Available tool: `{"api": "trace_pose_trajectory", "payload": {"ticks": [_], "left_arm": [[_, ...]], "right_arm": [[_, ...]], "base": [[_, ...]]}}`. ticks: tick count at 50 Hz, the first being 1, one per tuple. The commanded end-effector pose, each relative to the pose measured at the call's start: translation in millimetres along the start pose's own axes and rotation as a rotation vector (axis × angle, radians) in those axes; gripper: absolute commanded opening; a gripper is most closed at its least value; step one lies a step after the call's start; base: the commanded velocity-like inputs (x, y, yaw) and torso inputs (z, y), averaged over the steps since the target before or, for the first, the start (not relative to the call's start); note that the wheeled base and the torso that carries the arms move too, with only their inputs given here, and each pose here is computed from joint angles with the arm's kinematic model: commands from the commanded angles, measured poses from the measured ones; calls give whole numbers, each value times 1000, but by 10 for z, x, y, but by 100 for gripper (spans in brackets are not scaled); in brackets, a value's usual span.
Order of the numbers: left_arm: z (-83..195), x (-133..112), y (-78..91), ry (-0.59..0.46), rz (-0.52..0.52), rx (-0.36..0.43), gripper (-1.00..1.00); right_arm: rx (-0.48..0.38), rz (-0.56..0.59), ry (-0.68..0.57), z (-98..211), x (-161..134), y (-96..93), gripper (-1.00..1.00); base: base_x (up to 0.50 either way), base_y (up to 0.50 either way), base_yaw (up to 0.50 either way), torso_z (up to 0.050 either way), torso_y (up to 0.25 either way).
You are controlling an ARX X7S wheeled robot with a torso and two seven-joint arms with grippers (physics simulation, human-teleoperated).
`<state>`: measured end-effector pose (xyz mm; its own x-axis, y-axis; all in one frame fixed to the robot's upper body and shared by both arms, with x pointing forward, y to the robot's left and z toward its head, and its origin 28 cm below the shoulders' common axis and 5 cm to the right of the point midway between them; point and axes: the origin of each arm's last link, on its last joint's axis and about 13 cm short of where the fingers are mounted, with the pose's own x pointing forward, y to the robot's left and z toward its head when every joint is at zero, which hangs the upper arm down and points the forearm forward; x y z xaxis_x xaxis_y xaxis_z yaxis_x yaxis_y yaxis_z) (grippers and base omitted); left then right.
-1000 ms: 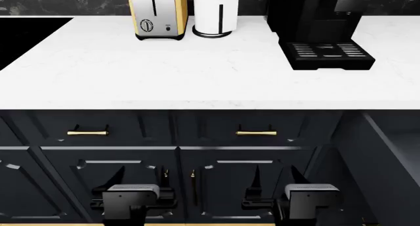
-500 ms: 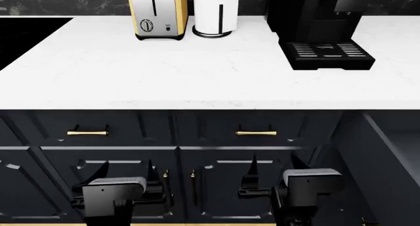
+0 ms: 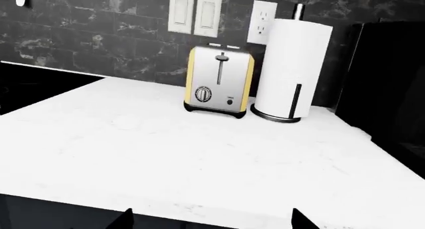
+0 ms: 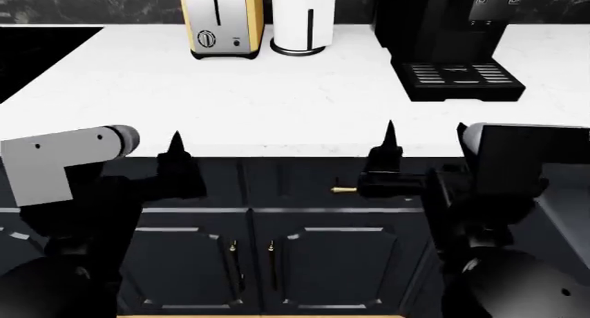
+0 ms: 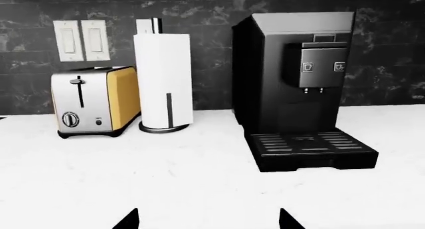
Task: Close the right drawer.
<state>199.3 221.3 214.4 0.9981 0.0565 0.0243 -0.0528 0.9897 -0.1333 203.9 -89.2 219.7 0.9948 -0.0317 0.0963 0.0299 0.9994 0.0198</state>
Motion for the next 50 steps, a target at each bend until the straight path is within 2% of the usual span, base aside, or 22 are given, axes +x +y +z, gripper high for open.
{"api": "trace_pose_trajectory", "payload": {"ticks": [1, 39, 40, 41, 50], "left_arm": [[317, -168, 62, -81, -24, 39, 100], [300, -169, 59, -99, -13, 36, 100], [302, -177, 59, -104, -15, 39, 100], [300, -168, 61, -94, -12, 27, 100], [302, -181, 59, -109, -21, 28, 100]], "right_arm": [[-146, 3, -91, 272, -207, -69, 100], [-169, 74, -87, 180, -212, -71, 100], [-174, 81, -74, 171, -206, -72, 100], [-128, 102, -79, 179, -220, -71, 100], [-148, 90, -94, 218, -248, -91, 100]], "base": [[0, 0, 0, 50, 0], [0, 0, 0, 50, 0], [0, -172, 0, 0, 0], [0, 0, -500, 0, 0], [0, 0, -500, 0, 0]]}}
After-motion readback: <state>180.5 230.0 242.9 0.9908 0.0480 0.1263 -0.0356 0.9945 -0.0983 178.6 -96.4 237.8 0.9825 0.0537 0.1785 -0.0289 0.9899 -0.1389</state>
